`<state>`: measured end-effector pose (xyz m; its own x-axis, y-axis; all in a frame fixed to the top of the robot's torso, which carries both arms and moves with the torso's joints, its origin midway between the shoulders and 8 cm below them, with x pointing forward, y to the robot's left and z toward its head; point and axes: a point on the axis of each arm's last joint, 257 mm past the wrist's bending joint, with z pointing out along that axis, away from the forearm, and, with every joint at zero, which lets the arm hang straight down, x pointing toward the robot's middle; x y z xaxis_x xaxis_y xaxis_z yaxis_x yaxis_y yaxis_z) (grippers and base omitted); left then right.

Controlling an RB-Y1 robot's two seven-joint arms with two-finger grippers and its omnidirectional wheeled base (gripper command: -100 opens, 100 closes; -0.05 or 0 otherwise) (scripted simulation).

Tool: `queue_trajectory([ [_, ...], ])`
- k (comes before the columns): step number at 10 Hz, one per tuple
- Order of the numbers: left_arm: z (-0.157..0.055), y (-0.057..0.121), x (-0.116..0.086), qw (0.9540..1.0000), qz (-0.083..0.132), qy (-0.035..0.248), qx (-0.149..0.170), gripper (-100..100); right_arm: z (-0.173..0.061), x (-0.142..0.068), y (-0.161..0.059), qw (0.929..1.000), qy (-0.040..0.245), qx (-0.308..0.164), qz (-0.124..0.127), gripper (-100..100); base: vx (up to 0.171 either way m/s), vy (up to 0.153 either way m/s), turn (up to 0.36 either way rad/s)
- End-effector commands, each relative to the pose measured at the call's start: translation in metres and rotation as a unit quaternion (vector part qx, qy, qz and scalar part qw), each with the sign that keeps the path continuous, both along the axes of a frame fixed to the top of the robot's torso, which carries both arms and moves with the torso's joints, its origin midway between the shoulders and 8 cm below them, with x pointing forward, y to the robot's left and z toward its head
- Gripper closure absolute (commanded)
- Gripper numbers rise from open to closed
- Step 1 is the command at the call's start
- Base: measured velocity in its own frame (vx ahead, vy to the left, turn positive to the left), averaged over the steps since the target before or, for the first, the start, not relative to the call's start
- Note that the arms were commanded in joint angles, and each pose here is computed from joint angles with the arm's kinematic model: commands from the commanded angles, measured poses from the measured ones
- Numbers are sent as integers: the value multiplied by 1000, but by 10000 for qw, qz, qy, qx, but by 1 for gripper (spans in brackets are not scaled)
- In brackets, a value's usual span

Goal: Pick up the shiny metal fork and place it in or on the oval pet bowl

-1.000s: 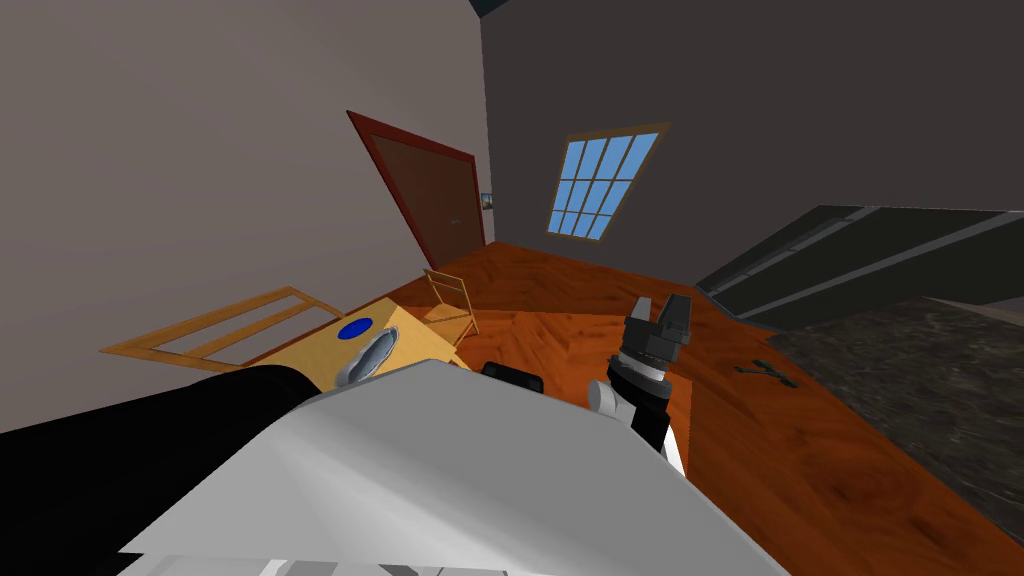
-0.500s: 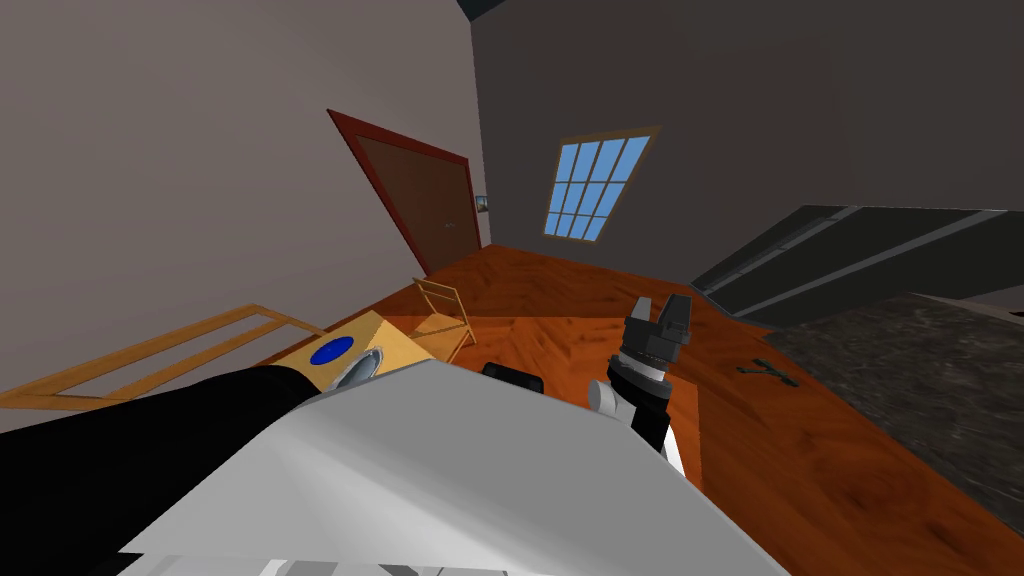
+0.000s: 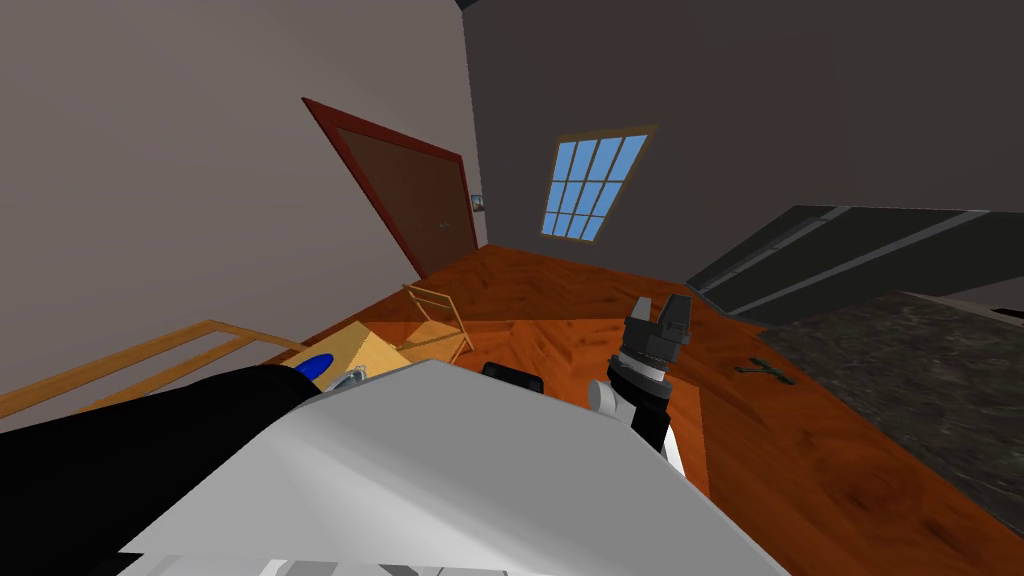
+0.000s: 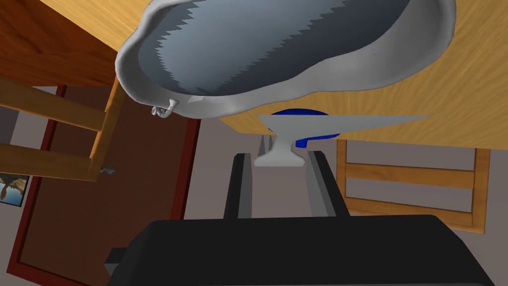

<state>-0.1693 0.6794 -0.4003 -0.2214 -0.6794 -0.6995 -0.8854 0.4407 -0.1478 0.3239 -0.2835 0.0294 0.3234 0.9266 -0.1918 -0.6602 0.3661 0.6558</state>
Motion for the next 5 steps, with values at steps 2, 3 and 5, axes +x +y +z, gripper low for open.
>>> queue_trajectory([
  [2, -2, 15, -10, 9994, 76, 331, 76, 100, 0, 0, 0, 10000, 0, 0, 0, 0, 148, 103, -68],
  [3, -3, 20, -13, 9989, 109, 451, 108, 100, 0, 0, 0, 10000, 0, 0, 0, 0, 144, 82, -72],
  [5, -1, 21, -12, 9988, 100, 464, 118, 100, 0, 0, 0, 10000, 0, 0, 0, 0, 100, 44, -40],
])
